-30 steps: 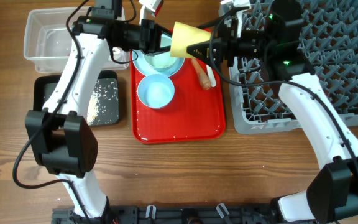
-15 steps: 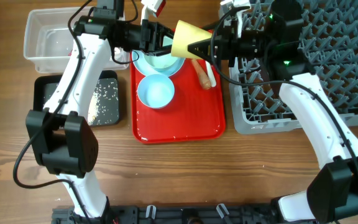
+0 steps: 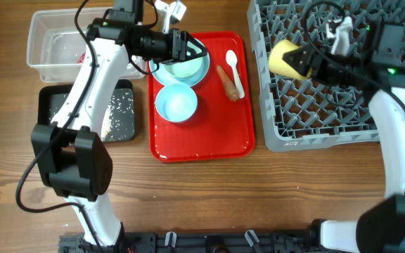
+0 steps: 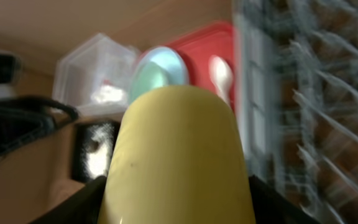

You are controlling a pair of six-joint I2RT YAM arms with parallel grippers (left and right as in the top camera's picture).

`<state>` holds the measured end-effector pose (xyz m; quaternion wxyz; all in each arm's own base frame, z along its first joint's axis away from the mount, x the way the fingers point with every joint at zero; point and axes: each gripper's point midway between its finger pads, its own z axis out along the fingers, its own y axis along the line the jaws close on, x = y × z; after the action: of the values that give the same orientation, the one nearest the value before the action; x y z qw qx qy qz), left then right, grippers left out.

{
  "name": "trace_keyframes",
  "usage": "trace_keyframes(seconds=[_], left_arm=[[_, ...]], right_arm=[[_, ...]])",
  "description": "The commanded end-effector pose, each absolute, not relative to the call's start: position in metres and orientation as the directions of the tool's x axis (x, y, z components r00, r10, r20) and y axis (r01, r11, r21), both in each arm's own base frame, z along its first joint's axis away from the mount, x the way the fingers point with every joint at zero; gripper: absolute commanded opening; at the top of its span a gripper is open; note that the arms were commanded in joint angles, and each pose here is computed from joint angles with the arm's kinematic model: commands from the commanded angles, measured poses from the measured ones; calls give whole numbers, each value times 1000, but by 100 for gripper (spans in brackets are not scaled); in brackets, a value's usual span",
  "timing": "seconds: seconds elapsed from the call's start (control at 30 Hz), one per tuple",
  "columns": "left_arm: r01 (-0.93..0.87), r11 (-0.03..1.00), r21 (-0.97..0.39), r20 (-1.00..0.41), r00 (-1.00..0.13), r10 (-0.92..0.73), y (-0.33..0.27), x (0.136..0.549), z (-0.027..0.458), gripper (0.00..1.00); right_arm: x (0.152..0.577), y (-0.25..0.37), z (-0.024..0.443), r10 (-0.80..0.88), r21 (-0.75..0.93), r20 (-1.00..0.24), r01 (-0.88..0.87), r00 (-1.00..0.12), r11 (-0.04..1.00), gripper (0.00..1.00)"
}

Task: Sort waste into correct bins and load items into the dishwasher rack
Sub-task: 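Hand the yellow cup to the right gripper and place it in the rack, then grasp the small light-blue bowl with the right gripper and lift it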

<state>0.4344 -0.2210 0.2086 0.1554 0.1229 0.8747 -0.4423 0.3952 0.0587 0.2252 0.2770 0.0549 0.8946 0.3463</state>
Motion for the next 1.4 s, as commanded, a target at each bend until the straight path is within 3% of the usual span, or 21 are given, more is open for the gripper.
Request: trace_keyframes(seconds=[0.0,0.07,0.2,0.57,0.67,0.73,0.8,0.87,0.93,1.1,1.2,1.3,1.37], left_arm=[[299,798,-524,-409,-910,72,-195,449,184,47],[273,853,-444,-409,-909,78,-187,451,174,49],[246,901,-357,-411,-908,85,-177,453,166,52],[232,908,-349,-385,-919,87,-174,448,162,56],[232,908,-349,-385,-919,87,-174,448,162,56],[232,908,-349,-385,-919,87,-174,448,162,57],[232,908,-349,-385,-919,87,-174,448,162,57],[232,908,-349,-385,-919,87,-174,448,162,57],[232,908,-349,-385,-919,87,-174,448,162,57],[231,908,-349,-382,-920,87,-174,447,162,58],[219,911,-348,-356,-930,88,-171,441,159,59],[20,942,-336,-332,-938,-98,-136,455,158,61],[-110,928,-357,-325,-916,-233,-94,460,170,63]], right_arm=[[382,13,239,298,399,-499,89,-814,913,55],[359,3,228,288,285,-432,174,-855,943,55],[330,15,202,265,214,-280,209,-923,954,55],[313,31,115,273,78,87,280,-958,957,55],[312,29,103,273,53,123,281,-954,958,56],[315,29,101,272,54,119,280,-955,959,60],[317,29,101,270,58,110,277,-957,959,78],[319,29,101,272,63,101,279,-957,958,89],[324,31,106,271,79,88,278,-959,957,95],[356,36,159,254,146,-70,243,-965,959,95],[384,75,207,159,317,-233,79,-959,945,88],[407,143,214,94,414,-333,-56,-938,909,82],[415,196,192,59,397,-351,-92,-934,913,81]])
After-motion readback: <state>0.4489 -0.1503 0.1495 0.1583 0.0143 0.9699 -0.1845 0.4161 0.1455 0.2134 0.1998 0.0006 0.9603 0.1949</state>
